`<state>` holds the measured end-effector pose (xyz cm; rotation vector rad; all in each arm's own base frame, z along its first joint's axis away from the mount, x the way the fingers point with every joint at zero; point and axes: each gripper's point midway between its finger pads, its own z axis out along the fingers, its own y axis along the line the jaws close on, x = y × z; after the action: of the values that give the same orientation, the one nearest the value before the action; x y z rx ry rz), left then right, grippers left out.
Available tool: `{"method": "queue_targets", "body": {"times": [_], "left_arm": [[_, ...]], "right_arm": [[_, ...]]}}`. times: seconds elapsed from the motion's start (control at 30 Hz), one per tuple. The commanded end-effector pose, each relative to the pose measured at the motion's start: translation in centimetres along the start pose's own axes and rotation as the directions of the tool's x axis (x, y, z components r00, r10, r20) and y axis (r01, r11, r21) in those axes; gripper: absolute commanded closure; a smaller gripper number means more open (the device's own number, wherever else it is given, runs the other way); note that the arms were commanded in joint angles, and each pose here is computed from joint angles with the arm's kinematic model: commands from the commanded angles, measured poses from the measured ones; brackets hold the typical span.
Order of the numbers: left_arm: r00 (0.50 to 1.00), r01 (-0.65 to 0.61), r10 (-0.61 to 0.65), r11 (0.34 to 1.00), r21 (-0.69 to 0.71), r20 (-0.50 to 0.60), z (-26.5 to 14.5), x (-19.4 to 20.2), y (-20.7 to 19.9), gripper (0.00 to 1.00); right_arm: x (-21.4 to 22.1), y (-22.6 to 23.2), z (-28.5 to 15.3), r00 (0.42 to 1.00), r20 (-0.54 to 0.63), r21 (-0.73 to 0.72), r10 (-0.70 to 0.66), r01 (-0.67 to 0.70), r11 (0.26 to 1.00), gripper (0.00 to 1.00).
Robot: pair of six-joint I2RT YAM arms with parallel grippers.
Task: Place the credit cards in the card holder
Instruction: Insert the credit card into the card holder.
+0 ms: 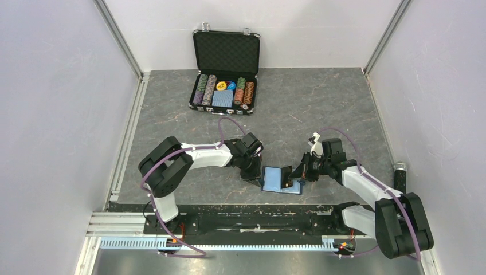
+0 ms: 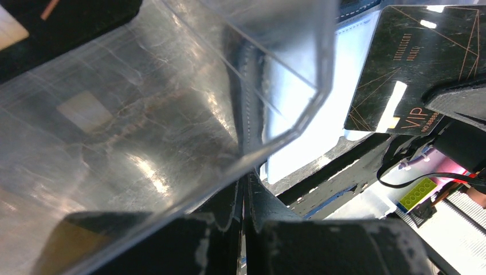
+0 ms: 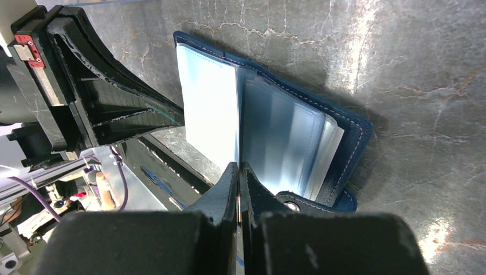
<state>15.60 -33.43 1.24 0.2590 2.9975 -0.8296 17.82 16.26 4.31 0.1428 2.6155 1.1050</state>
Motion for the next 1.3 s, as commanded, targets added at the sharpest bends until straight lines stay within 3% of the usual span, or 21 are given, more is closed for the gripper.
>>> {"method": "queue_targets", "body": {"times": [0.0, 1.27], "left_arm": [[1.000, 0.020, -0.020, 0.998, -0.054, 0.001, 1.1, 0.1, 1.1, 0.98], [1.000, 0.016, -0.016, 0.999, -0.041, -0.012, 1.3, 0.2, 0.5, 0.98]], "right_arm": [[-0.4, 0.0, 0.3, 1.000, 0.014, -0.017, -0.019, 0.019, 1.000, 1.00], [1.5, -1.6, 2.6, 0.999, 0.011, -0.084, 0.045, -0.043, 0.995, 1.00]]}}
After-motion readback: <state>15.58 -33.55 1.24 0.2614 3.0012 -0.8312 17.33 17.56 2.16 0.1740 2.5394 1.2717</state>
